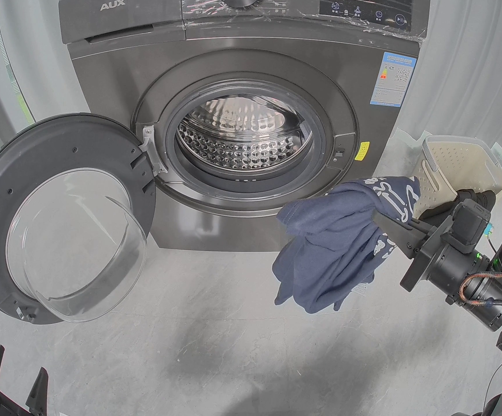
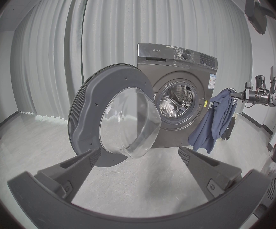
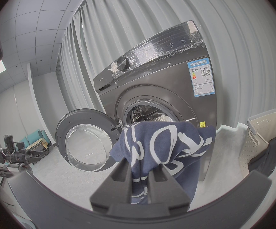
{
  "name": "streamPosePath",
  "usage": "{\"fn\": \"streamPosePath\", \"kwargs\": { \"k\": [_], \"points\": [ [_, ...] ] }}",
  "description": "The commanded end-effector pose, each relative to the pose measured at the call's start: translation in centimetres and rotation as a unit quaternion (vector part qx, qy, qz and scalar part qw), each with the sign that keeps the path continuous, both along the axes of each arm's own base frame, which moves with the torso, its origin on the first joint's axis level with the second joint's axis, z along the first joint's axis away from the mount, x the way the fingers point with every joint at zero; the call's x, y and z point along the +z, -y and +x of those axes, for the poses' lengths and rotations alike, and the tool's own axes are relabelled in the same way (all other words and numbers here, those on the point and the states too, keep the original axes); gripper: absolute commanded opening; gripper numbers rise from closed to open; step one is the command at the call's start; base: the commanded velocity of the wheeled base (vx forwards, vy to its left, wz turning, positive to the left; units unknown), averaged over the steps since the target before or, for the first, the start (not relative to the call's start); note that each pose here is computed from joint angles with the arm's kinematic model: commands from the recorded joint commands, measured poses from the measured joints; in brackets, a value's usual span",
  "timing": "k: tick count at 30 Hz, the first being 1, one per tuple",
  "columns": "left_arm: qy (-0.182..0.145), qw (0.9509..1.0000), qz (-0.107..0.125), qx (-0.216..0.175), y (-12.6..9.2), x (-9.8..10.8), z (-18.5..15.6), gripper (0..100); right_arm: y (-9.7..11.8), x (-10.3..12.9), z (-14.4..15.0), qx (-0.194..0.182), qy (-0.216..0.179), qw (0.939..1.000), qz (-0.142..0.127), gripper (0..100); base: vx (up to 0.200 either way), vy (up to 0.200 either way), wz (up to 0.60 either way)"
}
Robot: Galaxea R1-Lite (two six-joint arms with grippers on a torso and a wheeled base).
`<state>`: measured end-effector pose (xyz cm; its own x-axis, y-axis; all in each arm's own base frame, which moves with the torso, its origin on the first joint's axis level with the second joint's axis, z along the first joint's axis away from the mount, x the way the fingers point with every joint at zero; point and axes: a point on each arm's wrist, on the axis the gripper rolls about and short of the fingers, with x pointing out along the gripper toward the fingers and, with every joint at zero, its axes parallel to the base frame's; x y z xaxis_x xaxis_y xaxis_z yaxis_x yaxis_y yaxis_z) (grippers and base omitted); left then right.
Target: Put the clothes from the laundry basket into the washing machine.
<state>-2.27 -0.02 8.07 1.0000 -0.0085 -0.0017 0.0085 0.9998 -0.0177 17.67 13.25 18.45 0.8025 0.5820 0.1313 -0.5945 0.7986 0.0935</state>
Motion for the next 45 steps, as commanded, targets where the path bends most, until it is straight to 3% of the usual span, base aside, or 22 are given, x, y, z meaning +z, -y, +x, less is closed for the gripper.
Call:
{"fn": "streamPosePath", "kwargs": {
  "k": [1,22,27,31,34,35,36,37,38,45],
  "points": [
    [0.002,1.0000,0.000,0.000,0.0,-0.4,0.0,100,0.0,-0.1,0.0,0.001,-0.001,1.0000,-0.001,0,0.000,0.000,0.00],
    [0.002,1.0000,0.000,0.001,0.0,-0.4,0.0,100,0.0,-0.6,-0.1,0.005,-0.011,0.9999,-0.007,0,0.000,0.000,0.00],
    [0.001,1.0000,0.007,0.003,0.0,-0.5,0.0,100,-0.8,-0.5,-0.5,0.022,-0.010,0.9997,-0.005,0,0.000,0.000,0.00],
    [0.001,0.9999,0.008,0.007,0.0,-0.5,0.0,100,-3.9,-1.1,0.8,0.048,-0.027,0.9985,-0.001,0,0.000,0.000,0.00],
    [0.002,0.9999,0.010,0.006,0.0,-0.5,0.0,100,-5.7,-1.0,1.8,0.045,-0.028,0.9986,0.007,0,0.000,0.000,0.00],
    [0.002,1.0000,0.007,0.006,0.0,-0.5,0.0,100,-7.1,-0.9,2.4,0.030,-0.033,0.9987,0.025,0,0.000,0.000,0.00],
    [0.002,1.0000,0.007,0.006,0.0,-0.5,0.0,100,-7.1,-0.9,2.4,0.030,-0.033,0.9987,0.025,0,0.000,0.000,0.00],
    [0.002,1.0000,0.006,0.005,0.0,-0.5,0.0,100,-8.3,-0.9,3.1,0.013,-0.041,0.9974,0.058,0,0.000,0.000,0.00],
    [0.002,1.0000,0.006,0.005,0.0,-0.5,0.0,100,-8.9,-1.0,3.7,0.008,-0.042,0.9969,0.066,0,0.000,0.000,0.00],
    [0.004,0.9998,0.017,-0.002,0.0,-0.5,0.0,100,-10.1,-0.6,5.6,-0.006,-0.030,0.9955,0.090,0,0.000,0.000,0.00]
  ]
}}
